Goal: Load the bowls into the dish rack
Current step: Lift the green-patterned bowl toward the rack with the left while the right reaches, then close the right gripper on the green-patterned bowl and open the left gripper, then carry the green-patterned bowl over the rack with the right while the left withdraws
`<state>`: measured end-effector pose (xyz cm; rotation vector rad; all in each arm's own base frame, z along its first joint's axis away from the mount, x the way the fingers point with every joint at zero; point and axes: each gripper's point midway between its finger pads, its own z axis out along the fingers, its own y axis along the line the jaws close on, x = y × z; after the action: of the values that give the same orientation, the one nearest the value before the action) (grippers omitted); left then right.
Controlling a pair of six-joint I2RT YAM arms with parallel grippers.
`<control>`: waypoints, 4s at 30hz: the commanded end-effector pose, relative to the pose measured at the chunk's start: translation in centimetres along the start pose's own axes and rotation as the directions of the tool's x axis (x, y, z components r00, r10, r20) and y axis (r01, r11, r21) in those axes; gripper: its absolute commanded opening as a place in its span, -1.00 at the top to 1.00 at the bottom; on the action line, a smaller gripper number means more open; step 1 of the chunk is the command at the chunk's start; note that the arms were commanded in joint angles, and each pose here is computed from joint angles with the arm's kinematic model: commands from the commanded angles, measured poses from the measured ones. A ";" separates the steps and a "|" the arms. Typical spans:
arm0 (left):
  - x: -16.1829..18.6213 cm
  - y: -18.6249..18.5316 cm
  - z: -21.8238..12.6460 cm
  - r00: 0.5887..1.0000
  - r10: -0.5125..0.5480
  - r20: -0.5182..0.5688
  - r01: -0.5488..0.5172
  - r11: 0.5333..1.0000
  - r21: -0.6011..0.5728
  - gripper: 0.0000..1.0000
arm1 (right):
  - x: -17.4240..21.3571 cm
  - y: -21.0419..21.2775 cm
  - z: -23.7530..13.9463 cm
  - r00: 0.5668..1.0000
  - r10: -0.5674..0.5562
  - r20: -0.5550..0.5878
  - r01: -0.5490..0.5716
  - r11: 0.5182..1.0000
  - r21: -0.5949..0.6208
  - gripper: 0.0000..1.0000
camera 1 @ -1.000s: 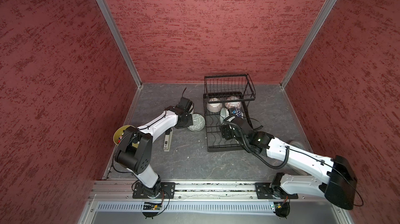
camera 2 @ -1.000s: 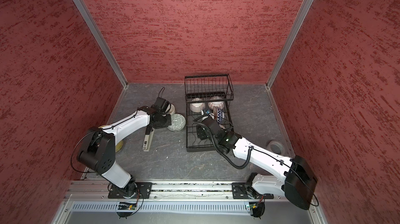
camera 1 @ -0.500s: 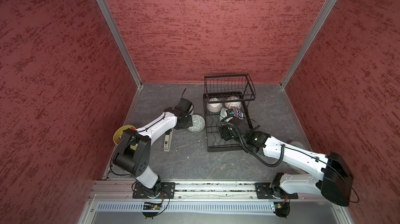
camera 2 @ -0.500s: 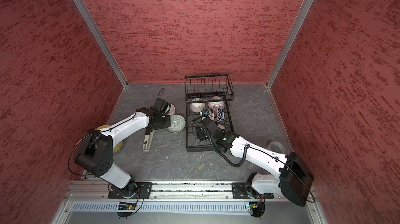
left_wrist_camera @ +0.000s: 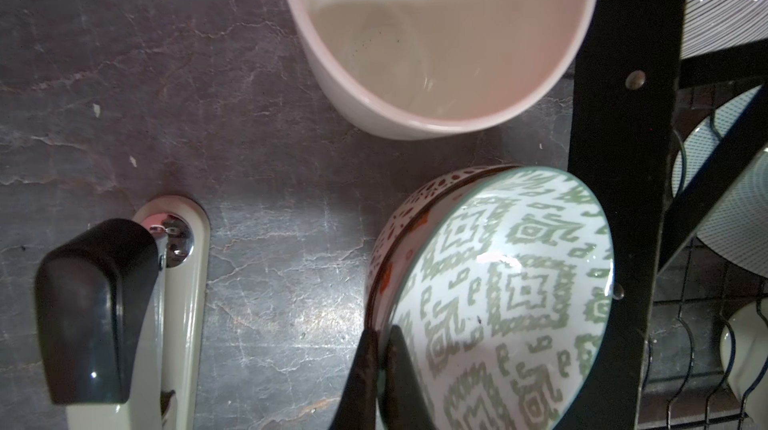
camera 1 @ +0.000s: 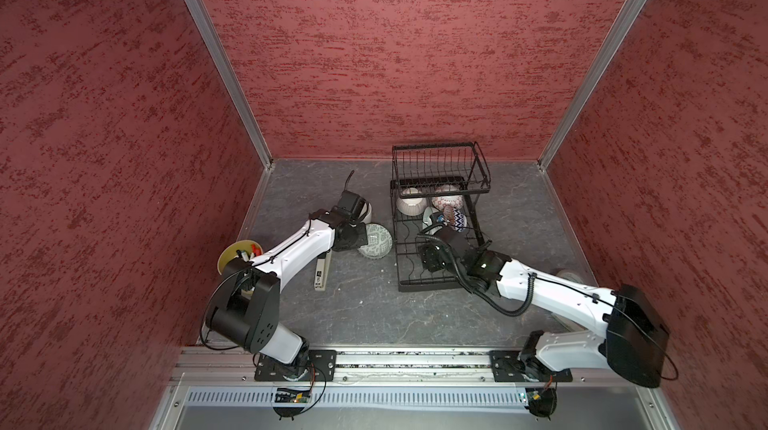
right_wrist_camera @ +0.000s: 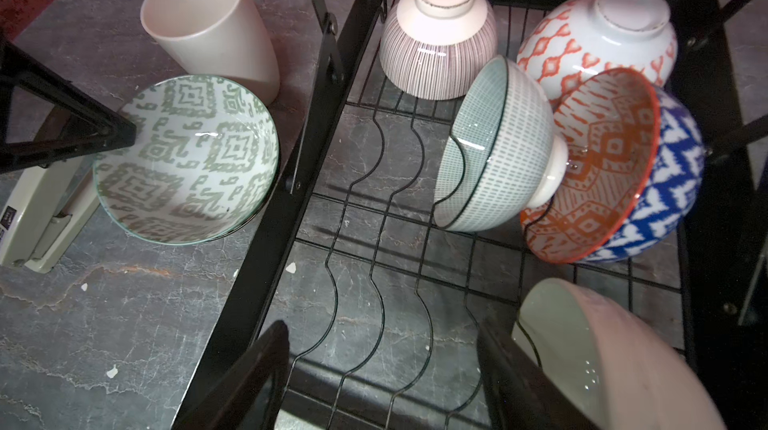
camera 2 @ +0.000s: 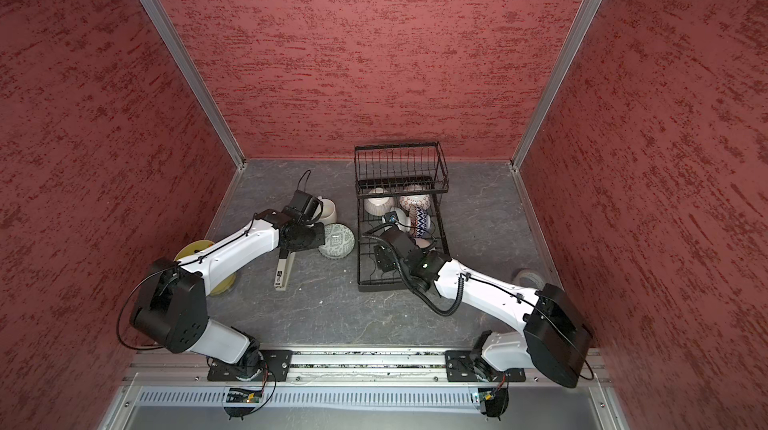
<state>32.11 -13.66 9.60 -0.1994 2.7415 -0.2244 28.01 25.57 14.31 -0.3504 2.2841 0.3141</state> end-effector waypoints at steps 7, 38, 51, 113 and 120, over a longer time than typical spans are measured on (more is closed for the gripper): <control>-1.3 -1.8 -2.2 0.997 -0.006 0.076 -0.003 0.992 0.125 1.00 | -1.4 1.6 0.2 1.000 0.006 0.016 -0.005 0.999 -0.048 -0.47; 0.2 -5.2 -7.8 0.981 0.047 0.189 -0.093 0.967 0.239 1.00 | -4.2 4.6 -1.1 0.993 0.078 -0.085 -0.089 0.988 -0.126 -0.34; 0.8 -7.3 -8.3 0.976 0.099 0.195 -0.148 0.957 0.251 1.00 | -2.8 4.6 0.5 0.989 0.079 -0.126 -0.092 0.991 -0.101 -0.09; 1.7 -6.0 -10.2 0.964 0.026 0.265 -0.104 0.954 0.282 -0.99 | -5.9 -4.8 -0.9 0.999 -0.039 0.012 0.029 0.889 0.457 1.00; 1.8 -4.9 -10.3 0.964 0.004 0.267 -0.080 0.958 0.275 -0.99 | -6.7 -4.5 0.3 0.993 -0.122 0.006 0.102 0.857 0.506 1.00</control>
<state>26.99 -18.07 19.11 -0.0519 2.4242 -0.5397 33.02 22.23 16.44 -0.2211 2.2873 -0.2912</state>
